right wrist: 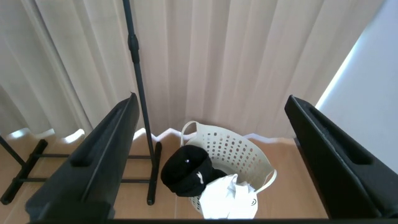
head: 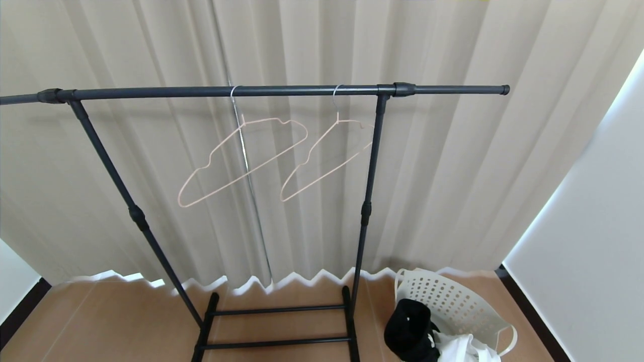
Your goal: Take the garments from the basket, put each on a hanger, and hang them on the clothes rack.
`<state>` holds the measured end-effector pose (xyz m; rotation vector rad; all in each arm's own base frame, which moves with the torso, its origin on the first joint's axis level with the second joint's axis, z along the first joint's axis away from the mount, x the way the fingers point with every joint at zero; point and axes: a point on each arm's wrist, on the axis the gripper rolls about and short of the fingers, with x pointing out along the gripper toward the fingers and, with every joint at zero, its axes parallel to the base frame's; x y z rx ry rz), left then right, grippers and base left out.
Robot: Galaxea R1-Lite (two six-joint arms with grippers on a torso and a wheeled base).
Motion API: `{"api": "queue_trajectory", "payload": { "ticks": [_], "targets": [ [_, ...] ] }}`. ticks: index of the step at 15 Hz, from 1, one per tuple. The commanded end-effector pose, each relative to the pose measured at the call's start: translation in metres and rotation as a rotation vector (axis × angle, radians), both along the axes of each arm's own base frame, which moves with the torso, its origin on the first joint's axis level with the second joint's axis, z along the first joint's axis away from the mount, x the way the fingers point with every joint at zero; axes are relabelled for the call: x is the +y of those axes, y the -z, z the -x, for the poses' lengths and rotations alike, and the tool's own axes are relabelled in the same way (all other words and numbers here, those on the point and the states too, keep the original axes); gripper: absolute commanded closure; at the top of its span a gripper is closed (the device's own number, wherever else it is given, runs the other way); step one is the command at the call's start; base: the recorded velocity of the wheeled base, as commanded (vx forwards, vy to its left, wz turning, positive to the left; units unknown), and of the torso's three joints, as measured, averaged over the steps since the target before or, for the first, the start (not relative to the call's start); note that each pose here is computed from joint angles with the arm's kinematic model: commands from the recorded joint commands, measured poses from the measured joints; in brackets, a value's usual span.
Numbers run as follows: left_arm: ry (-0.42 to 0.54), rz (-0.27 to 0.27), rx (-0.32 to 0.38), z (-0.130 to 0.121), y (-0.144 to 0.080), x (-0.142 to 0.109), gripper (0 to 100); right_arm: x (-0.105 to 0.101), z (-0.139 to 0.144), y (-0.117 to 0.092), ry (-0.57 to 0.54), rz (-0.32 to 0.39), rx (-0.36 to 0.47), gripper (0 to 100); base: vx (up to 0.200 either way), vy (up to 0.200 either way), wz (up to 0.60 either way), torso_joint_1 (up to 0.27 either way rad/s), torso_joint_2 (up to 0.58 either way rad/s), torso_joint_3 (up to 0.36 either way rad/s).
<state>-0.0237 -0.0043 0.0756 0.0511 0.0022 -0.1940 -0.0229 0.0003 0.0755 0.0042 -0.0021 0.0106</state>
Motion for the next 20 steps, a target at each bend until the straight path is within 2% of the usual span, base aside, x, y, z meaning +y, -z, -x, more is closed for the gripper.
{"api": "queue_trajectory", "payload": {
  "ticks": [1,20],
  "targets": [
    [-0.002,0.003,0.001,0.0000,-0.0001,0.0000,0,0.0000,-0.0001,-0.0001,0.000,-0.002,0.001,0,0.000,0.000,0.00,-0.144,0.37,0.217],
    [-0.005,0.007,0.003,-0.0001,0.0000,0.0001,0,0.0000,-0.0001,-0.0001,0.000,-0.002,0.001,0,0.000,0.000,0.00,-0.178,0.50,0.323]
  ]
}}
